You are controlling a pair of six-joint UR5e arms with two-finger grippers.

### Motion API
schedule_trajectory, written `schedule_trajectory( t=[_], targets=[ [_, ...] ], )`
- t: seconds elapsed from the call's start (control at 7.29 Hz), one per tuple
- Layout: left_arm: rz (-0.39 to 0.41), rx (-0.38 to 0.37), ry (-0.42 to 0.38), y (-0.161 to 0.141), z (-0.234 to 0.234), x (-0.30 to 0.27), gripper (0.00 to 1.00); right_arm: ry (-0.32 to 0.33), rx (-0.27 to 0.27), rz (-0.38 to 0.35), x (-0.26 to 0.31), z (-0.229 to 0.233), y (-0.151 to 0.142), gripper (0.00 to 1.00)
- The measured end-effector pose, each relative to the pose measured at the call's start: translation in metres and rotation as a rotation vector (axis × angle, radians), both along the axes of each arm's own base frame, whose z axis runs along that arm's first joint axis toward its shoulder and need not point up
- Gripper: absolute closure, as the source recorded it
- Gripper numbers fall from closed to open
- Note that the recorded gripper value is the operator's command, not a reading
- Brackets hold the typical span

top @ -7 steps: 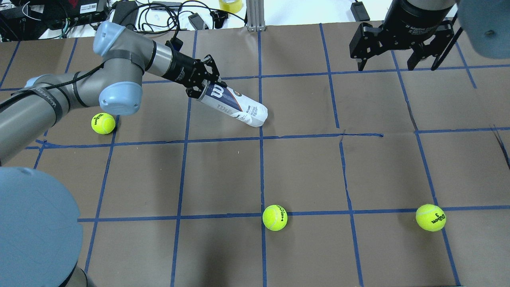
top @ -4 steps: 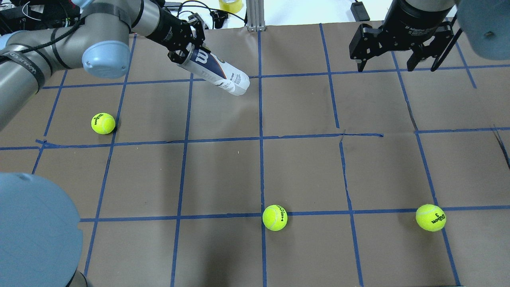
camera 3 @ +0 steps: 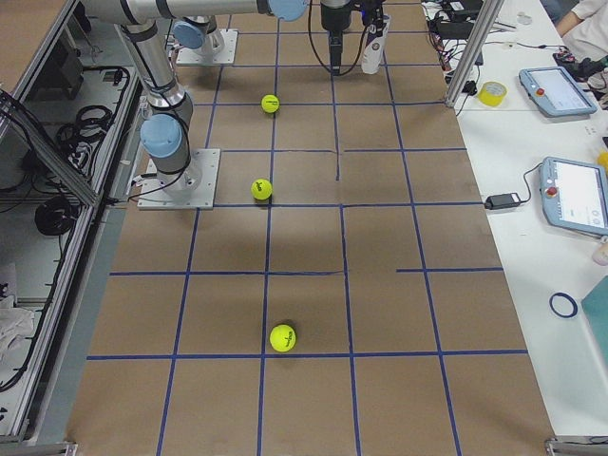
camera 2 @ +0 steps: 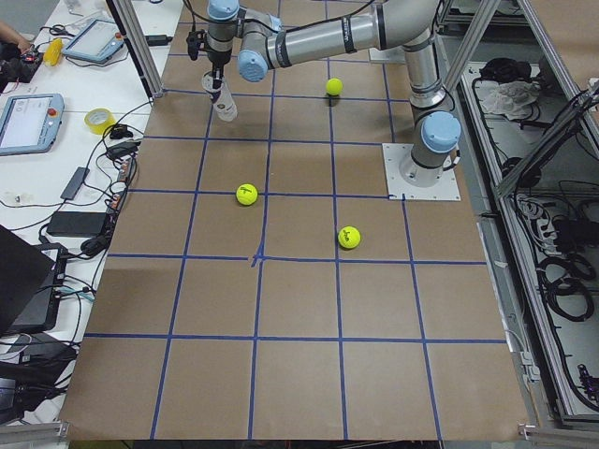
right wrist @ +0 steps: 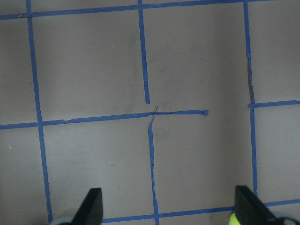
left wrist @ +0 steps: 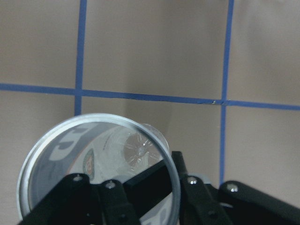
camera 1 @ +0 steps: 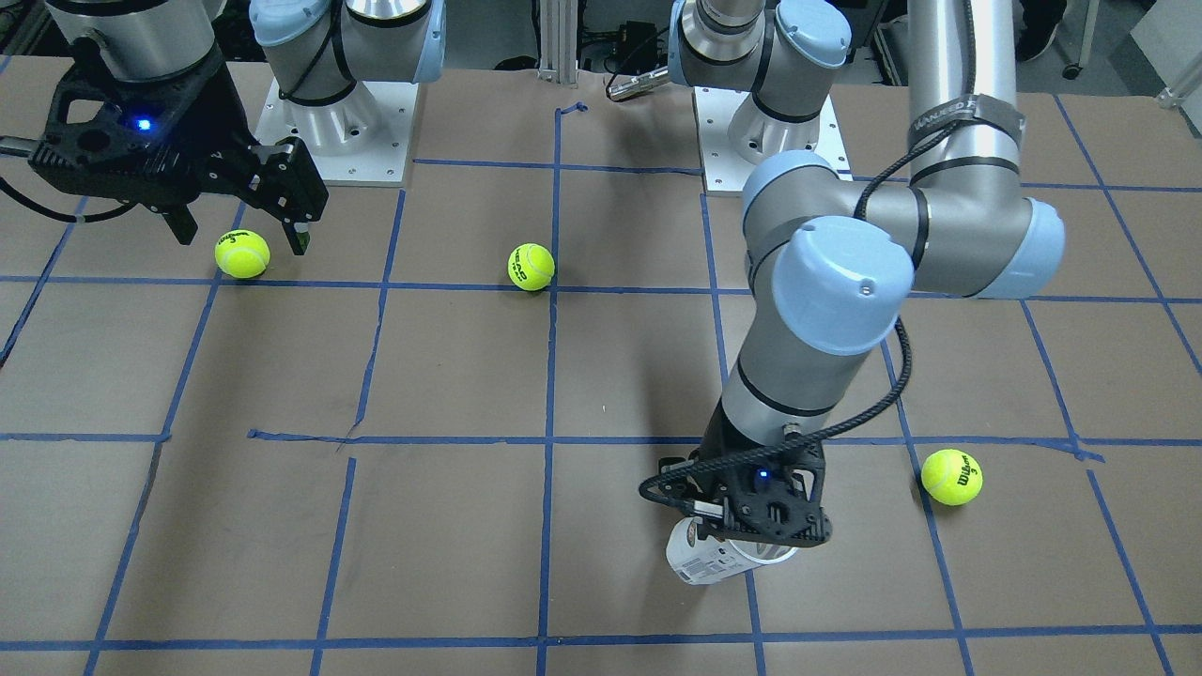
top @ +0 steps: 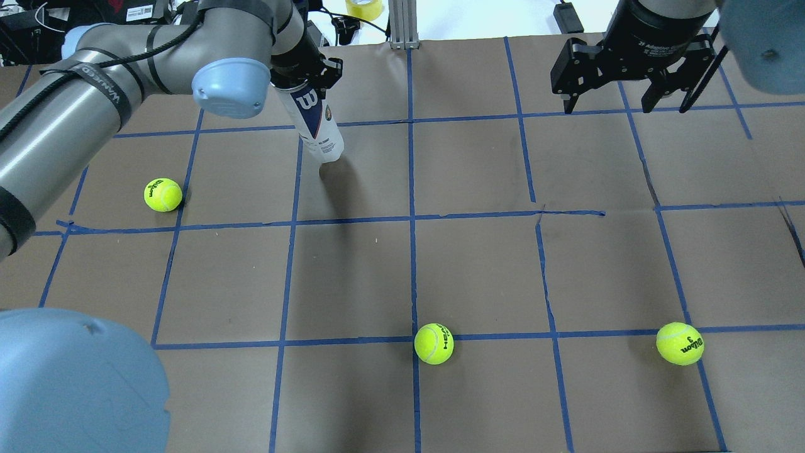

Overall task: Lift up tennis ball bucket
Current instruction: 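Lift the can with the left gripper and rotate it upright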

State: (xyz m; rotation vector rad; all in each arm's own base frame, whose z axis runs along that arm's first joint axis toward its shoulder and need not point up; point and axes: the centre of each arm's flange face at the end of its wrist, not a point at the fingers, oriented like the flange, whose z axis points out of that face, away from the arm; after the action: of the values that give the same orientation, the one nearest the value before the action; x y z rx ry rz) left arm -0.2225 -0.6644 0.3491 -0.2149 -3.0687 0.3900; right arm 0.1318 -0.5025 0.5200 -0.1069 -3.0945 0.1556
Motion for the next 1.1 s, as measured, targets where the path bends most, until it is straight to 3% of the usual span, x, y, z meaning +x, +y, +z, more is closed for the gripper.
schedule_trajectory(
  t=[0.27, 0.55, 1.1],
  targets=[
    [-0.071, 0.035, -0.053, 0.015, -0.008, -0.024, 0.88, -0.001, -0.002, 0.000, 0.000, 0.000, 0.000, 0.00],
    [-0.085, 0.046, -0.060, 0.021, -0.012, -0.029, 0.02, -0.001, -0.003, -0.001, 0.000, 0.000, 0.000, 0.00],
    [-0.092, 0.041, -0.058, 0.028, 0.002, -0.035, 0.00, 0.000, -0.003, 0.001, 0.000, 0.000, 0.000, 0.00]
  ],
)
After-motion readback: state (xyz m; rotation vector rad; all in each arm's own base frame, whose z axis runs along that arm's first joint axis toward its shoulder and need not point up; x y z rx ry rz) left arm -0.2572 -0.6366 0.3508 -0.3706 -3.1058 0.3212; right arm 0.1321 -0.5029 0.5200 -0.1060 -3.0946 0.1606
